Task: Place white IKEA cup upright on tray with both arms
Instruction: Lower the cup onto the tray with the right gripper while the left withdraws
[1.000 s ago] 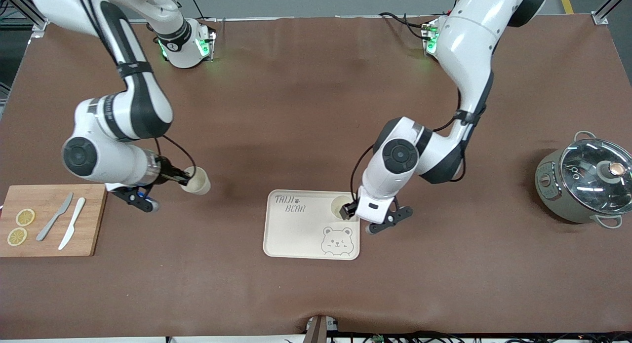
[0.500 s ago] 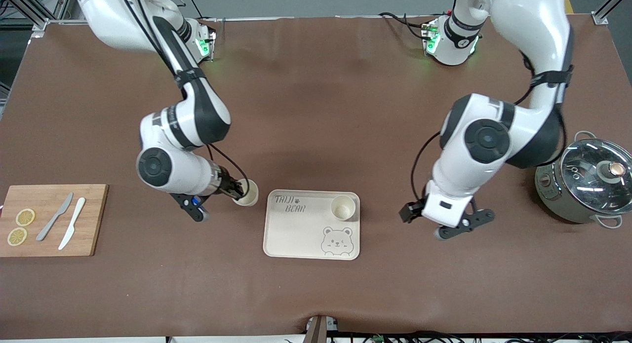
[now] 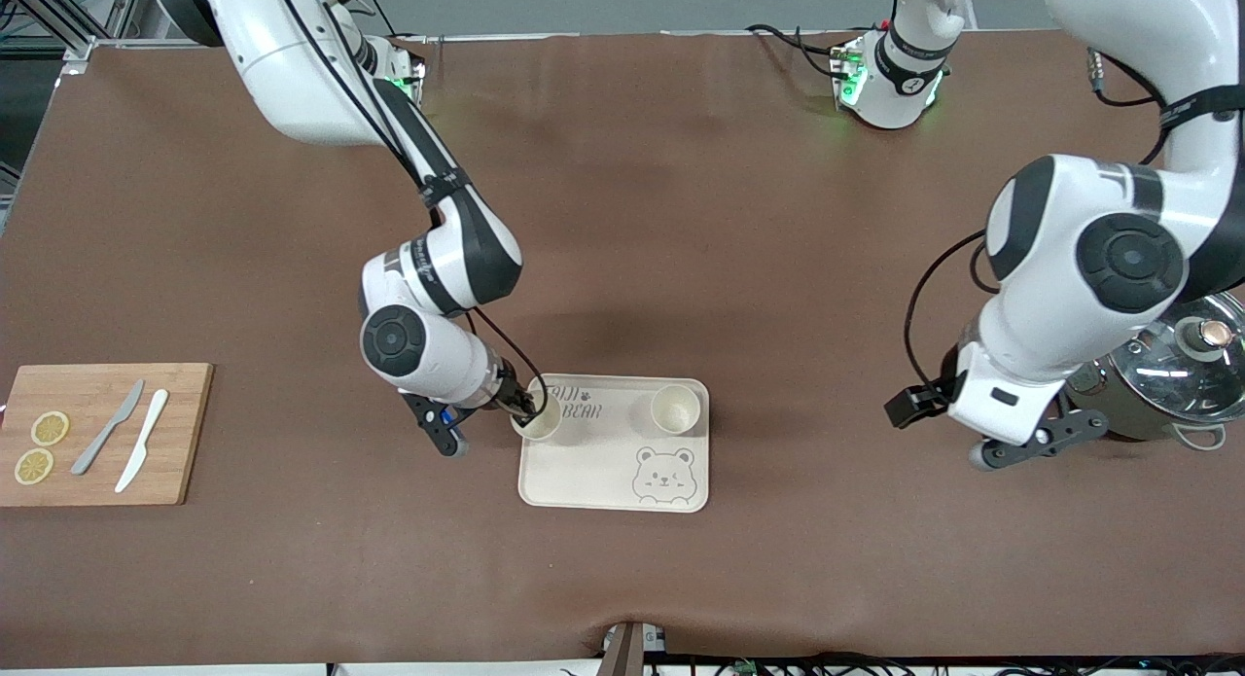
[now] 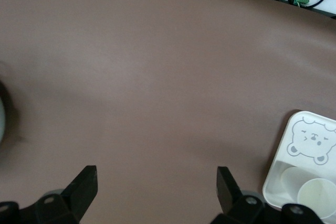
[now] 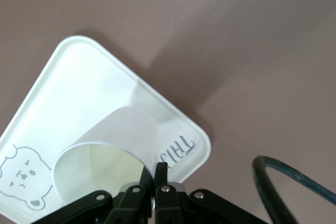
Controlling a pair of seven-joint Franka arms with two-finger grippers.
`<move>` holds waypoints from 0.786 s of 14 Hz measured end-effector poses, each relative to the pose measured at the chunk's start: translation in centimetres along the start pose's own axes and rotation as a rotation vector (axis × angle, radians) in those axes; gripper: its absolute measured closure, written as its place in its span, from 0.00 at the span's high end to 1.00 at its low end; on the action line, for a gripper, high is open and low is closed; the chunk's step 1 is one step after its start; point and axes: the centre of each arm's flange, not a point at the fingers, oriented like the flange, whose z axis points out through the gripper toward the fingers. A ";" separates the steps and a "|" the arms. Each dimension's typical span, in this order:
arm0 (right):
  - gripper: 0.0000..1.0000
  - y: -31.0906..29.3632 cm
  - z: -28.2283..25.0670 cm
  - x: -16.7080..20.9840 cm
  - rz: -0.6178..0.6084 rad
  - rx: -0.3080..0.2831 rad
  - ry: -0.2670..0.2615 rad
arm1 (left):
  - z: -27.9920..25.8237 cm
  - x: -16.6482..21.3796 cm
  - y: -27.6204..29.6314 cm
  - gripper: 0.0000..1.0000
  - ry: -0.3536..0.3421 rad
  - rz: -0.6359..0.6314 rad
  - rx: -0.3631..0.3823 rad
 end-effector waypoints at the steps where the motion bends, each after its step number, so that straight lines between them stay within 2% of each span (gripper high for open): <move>1: 0.04 -0.1 1.0 -0.4 0.002 0.000 0.002 | -0.7 0.2 -1.2 1.00 -0.007 0.008 0.007; 4: 0.04 -0.3 1.9 -1.2 0.002 -0.006 0.000 | -3.7 0.2 -4.5 1.00 -0.021 -0.015 0.026; 5: 0.09 -0.4 1.9 -1.4 0.000 -0.005 0.000 | -4.8 0.1 -5.4 1.00 -0.022 -0.026 0.030; 9: 0.50 -0.6 1.4 -1.4 -0.002 -0.002 0.000 | -9.3 -0.7 -9.6 1.00 -0.034 -0.074 0.051; 11: 0.70 -0.6 0.4 -1.3 -0.002 -0.027 -0.007 | -10.8 -1.1 -10.7 1.00 -0.030 -0.059 0.053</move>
